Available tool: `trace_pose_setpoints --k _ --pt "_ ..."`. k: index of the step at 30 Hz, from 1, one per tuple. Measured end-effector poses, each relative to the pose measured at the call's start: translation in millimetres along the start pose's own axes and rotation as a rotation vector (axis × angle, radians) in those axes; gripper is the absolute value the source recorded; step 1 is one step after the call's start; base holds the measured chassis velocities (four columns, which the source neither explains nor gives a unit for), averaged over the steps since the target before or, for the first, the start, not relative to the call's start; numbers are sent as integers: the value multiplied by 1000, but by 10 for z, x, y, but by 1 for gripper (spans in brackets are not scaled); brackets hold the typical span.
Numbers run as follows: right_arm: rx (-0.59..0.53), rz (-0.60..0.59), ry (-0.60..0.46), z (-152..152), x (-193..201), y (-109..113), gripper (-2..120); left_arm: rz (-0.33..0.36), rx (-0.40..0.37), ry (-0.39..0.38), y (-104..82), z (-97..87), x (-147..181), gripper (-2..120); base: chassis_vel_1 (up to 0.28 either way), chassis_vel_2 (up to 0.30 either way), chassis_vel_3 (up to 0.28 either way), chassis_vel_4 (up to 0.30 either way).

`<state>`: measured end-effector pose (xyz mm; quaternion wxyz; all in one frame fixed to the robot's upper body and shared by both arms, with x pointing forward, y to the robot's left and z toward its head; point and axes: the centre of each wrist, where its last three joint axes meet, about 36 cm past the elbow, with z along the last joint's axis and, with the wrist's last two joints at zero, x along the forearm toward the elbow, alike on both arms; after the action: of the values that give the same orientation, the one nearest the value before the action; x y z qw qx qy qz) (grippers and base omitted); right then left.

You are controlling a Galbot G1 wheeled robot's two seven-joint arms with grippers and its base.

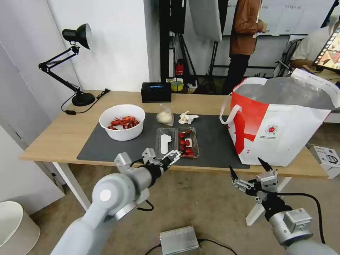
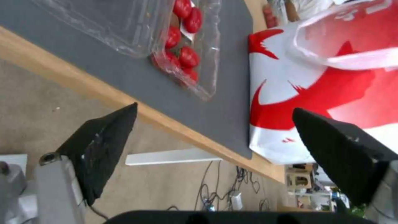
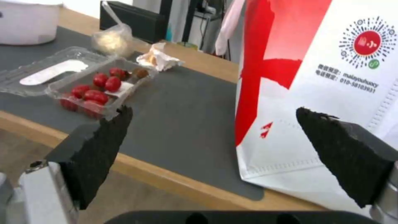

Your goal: Pick up the trash from the table and place it into the takeout bag.

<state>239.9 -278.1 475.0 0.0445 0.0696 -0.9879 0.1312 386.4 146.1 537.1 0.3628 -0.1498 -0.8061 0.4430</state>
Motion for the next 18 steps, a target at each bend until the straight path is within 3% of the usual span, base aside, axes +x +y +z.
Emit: trace_pose_setpoints --k 12,18 --pt "-3 9 1 12 1 -2 100 -61 -5 -9 -39 -77 -319 100 0 0 0 0" --pt "-3 14 -1 33 -10 -8 100 -123 -8 -11 -60 -54 -504 100 0 0 0 0"
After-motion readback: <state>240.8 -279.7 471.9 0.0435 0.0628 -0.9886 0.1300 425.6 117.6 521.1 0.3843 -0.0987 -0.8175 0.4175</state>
